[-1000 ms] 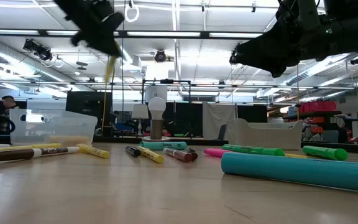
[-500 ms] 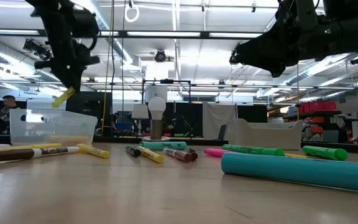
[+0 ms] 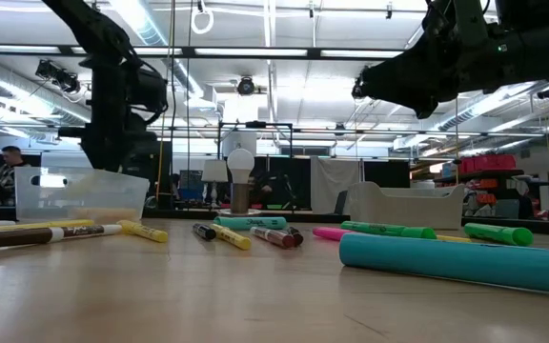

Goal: Pick & Place Markers
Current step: Put the light yellow highlighter into the transparent bin

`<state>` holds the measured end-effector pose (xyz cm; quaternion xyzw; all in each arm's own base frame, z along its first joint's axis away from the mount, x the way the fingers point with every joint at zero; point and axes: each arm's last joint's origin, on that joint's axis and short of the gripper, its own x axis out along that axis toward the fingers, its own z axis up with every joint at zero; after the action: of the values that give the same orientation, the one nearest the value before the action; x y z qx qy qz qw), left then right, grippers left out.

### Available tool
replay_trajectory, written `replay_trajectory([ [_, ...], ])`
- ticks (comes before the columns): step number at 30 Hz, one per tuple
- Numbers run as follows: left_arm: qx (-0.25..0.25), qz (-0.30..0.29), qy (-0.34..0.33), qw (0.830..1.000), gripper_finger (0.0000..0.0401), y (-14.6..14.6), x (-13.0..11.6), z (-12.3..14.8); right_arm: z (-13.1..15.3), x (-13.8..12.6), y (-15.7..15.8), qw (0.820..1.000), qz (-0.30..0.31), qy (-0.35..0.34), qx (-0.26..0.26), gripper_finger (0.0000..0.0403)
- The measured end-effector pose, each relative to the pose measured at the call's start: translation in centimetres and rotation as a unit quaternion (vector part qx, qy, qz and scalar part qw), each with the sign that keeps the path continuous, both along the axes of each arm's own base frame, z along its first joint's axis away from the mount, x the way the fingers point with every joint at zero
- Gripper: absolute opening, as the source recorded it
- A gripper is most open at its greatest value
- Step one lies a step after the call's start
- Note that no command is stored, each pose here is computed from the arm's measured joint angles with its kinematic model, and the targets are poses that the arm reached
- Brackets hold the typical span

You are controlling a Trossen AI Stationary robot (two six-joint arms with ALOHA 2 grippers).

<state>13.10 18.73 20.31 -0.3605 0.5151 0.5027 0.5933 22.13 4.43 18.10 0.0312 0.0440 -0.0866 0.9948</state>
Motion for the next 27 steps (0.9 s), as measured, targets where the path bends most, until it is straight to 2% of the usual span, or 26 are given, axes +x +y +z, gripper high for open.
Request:
replay_trajectory([
  [7,-0.028,0.000,0.022,0.999,0.0088,0.5,0.4,-1.5,-0.2,0.0,0.0,1.000,0.000,0.008,-0.001,0.0162],
  [27,-0.057,-0.001,0.058,0.997,0.0094,1.1,0.7,-3.5,-0.4,0.0,0.0,1.000,-0.001,0.017,0.008,0.0162],
])
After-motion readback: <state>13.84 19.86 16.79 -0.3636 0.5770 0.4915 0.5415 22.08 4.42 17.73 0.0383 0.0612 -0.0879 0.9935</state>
